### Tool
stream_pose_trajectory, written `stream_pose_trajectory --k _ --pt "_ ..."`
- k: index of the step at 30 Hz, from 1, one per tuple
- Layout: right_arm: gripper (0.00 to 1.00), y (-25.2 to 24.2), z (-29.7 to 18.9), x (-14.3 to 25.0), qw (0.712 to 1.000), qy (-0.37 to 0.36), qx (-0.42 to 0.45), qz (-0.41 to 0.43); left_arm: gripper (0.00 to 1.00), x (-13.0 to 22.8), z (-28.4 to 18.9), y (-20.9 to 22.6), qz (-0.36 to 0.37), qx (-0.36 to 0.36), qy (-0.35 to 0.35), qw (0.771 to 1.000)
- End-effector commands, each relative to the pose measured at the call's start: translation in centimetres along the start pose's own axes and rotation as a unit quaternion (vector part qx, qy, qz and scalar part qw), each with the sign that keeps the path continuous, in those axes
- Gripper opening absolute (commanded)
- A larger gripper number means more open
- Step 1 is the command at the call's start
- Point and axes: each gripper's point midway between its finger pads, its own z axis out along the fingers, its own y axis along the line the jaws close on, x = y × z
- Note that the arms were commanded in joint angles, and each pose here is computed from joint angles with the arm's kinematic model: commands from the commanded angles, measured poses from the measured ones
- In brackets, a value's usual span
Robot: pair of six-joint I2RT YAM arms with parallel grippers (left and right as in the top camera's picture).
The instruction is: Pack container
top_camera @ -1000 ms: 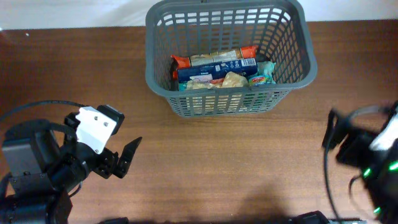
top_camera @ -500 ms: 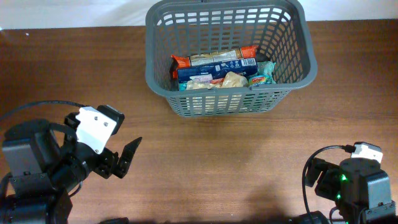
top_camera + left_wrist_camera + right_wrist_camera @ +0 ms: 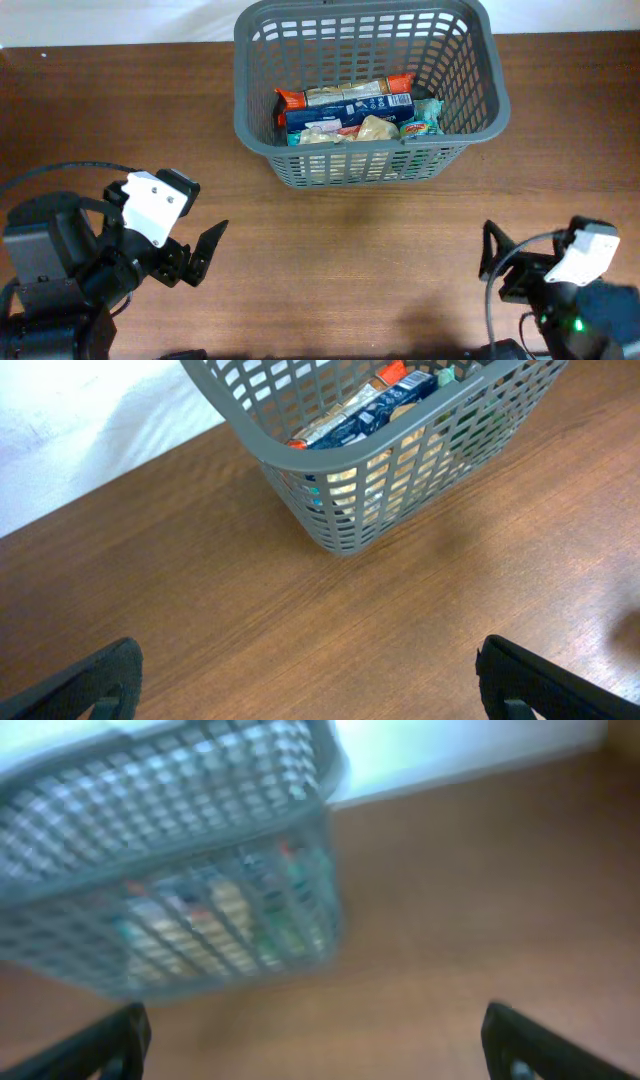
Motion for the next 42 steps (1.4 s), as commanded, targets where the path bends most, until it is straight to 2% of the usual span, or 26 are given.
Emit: stream_pose_trajectory --k 1,5,12,20,28,42 --pt "0.99 2.1 0.8 2.5 0.987 -0.019 -0.081 -0.139 0.99 -0.3 -0.3 -0.1 0.008 0.003 -0.007 1.0" --pt "0.99 2.1 2.7 4.9 0.976 -0.051 -0.092 -0.188 0.99 -0.3 -0.3 -0.1 0.008 0.003 -0.008 1.0" --pt "0.99 1.6 6.4 9.1 0.974 -0.065 -0.098 -0.192 0.99 -0.3 -0.3 -0.1 0.008 0.003 -0.007 1.0" --pt "0.99 1.8 8.2 10.6 0.971 -0.101 -0.11 -0.186 0.99 -0.3 -0.3 -0.1 0.008 0.003 -0.008 1.0" --pt "0.99 1.2 10.2 14.1 0.973 -0.062 -0.108 -0.192 0.99 -0.3 -0.3 -0.1 0.008 0.003 -0.007 1.0" --pt "0.99 1.3 10.2 13.8 0.973 -0.069 -0.109 -0.191 0.99 -0.3 -0.3 -0.1 0.008 0.003 -0.007 1.0"
